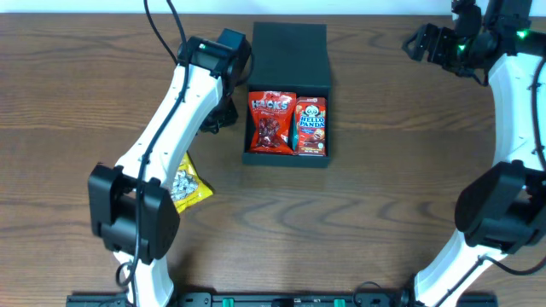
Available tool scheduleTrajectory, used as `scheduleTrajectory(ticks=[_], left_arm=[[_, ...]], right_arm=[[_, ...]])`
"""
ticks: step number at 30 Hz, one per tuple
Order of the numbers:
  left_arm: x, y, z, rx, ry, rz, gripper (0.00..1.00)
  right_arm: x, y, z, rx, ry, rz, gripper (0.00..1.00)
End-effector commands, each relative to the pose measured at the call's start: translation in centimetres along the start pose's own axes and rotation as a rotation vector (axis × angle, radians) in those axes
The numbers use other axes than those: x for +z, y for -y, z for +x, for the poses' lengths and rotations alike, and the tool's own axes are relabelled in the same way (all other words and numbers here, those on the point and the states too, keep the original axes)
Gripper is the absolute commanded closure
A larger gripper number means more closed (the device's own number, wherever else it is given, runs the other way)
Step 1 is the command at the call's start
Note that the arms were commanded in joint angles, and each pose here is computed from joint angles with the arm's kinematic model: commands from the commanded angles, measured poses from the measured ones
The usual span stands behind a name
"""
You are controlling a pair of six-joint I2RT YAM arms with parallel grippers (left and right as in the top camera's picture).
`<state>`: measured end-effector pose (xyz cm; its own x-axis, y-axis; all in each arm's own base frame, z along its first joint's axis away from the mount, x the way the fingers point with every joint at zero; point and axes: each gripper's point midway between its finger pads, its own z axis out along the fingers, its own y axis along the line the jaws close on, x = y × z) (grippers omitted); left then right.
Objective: Pack container
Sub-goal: 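Release the red Hacks bag and move the left gripper to the yellow bag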
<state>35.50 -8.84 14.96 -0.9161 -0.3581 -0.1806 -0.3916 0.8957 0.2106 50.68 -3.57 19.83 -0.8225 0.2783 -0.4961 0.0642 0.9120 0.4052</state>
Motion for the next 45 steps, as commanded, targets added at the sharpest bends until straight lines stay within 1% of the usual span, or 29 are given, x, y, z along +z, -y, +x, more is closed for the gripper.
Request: scheduleTrajectory(ticks=[1, 4, 8, 13, 18, 23, 30, 32, 34, 40, 45], left_arm=[[-2.0, -2.2, 0.0, -0.001, 0.066, -0.006, 0.44], [-1.6, -3.9, 0.9, -0.024, 0.072, 0.004, 0.46], [0.1, -5.8, 2.7, -0.052, 0.044, 0.057, 0.46], [3.0, -8.1, 4.5, -0.071, 0.002, 0.024, 0.41], [6.8, -6.8, 7.8, -0.081, -0.127, 0.097, 0.42], [9.3, -6.9, 9.4, -0.122, -0.158, 0.086, 0.42], [11.6, -7.3, 9.5, -0.159, -0.147, 0.100, 0.42], [12.2, -7.2, 9.4, -0.164, -0.141, 0.120, 0.45], [12.7, -6.8, 9.0, -0.163, -0.129, 0.152, 0.45], [13.0, -6.4, 7.3, -0.166, -0.068, 0.182, 0.50], [14.5, -6.1, 7.7, -0.151, -0.102, 0.164, 0.55]], right_arm=[[-1.1, -0.3, -0.9, -0.010, 0.033, 0.001, 0.01], [-1.1, -0.3, -0.8, -0.008, 0.027, 0.002, 0.01], [-1.1, -0.3, -0.7, -0.006, 0.024, 0.002, 0.01], [-0.9, -0.8, -0.6, -0.014, 0.019, -0.003, 0.01], [-0.6, -1.6, -0.4, -0.033, 0.013, -0.012, 0.01], [-0.5, -1.8, -0.3, -0.047, 0.011, -0.014, 0.01], [-0.5, -1.8, -0.3, -0.047, 0.012, -0.014, 0.01], [-0.5, -1.8, -0.4, -0.047, 0.012, -0.014, 0.01], [-0.5, -1.8, -0.4, -0.047, 0.012, -0.014, 0.01], [-0.5, -1.8, -0.3, -0.047, 0.011, -0.014, 0.01], [-0.5, -1.8, -0.3, -0.047, 0.011, -0.014, 0.01]])
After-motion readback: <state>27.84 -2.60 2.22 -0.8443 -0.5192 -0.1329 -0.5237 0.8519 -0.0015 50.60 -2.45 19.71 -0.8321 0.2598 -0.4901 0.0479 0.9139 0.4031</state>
